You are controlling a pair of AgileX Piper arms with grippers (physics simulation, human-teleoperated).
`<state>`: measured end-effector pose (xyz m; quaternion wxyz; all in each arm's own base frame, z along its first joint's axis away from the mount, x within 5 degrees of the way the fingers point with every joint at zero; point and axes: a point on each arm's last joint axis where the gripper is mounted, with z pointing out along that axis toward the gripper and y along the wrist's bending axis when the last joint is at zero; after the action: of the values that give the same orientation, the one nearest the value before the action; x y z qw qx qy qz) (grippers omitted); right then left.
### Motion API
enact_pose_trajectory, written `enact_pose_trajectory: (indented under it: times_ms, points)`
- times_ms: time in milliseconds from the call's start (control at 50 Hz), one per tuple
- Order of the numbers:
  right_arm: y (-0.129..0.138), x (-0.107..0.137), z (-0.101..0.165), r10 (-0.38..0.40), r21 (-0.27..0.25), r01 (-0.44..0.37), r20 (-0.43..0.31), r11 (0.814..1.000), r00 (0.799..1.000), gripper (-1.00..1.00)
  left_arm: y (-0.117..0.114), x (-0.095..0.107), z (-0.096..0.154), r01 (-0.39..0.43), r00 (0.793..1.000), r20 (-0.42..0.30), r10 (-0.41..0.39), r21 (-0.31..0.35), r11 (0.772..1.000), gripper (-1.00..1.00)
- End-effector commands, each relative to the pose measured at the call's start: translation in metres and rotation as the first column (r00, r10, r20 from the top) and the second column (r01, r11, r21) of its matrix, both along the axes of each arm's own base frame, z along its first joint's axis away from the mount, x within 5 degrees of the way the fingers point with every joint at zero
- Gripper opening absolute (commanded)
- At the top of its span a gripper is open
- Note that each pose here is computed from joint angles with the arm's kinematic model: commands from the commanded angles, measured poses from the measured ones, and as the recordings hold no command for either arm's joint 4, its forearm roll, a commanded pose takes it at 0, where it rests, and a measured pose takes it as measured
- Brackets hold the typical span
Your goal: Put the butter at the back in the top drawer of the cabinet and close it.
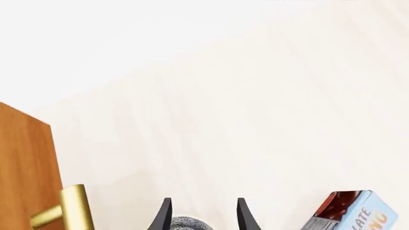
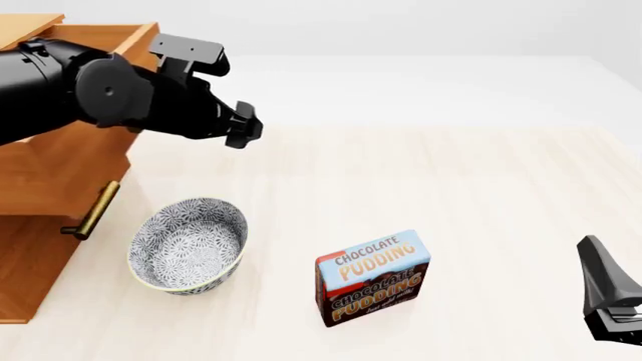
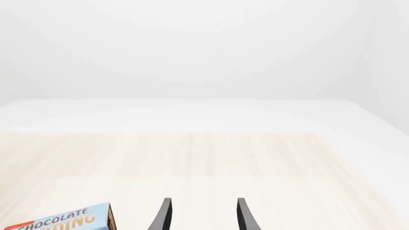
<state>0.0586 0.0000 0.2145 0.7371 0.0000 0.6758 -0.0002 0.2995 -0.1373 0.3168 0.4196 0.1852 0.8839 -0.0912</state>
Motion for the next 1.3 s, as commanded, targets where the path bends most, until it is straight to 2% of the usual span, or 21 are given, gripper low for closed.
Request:
enact_pose_trajectory:
  times_ms: [20, 60, 240, 260, 280, 1300]
  points:
    - [0.000, 0.000, 0.000, 0.000, 0.000, 0.000, 0.000, 1.000, 1.000, 1.00, 0.008, 0.000, -0.006, -0.034, 0.999, -0.024, 0.033, -0.016, 0.999, 1.00]
    - [0.000, 0.000, 0.000, 0.000, 0.000, 0.000, 0.000, 1.000, 1.000, 1.00, 0.017, -0.001, -0.007, -0.058, 0.998, -0.026, 0.057, -0.015, 0.998, 1.00]
    - [0.000, 0.000, 0.000, 0.000, 0.000, 0.000, 0.000, 1.000, 1.000, 1.00, 0.030, -0.004, -0.008, -0.093, 0.995, -0.027, 0.093, -0.015, 0.996, 1.00]
    - [0.000, 0.000, 0.000, 0.000, 0.000, 0.000, 0.000, 1.000, 1.000, 1.00, 0.054, -0.009, -0.011, -0.161, 0.987, -0.029, 0.161, -0.013, 0.987, 1.00]
    - [0.000, 0.000, 0.000, 0.000, 0.000, 0.000, 0.000, 1.000, 1.000, 1.00, 0.056, -0.010, -0.011, -0.166, 0.986, -0.029, 0.166, -0.012, 0.986, 1.00]
    - [0.000, 0.000, 0.000, 0.000, 0.000, 0.000, 0.000, 1.000, 1.000, 1.00, 0.099, -0.016, -0.012, -0.303, 0.953, -0.021, 0.303, -0.021, 0.953, 1.00]
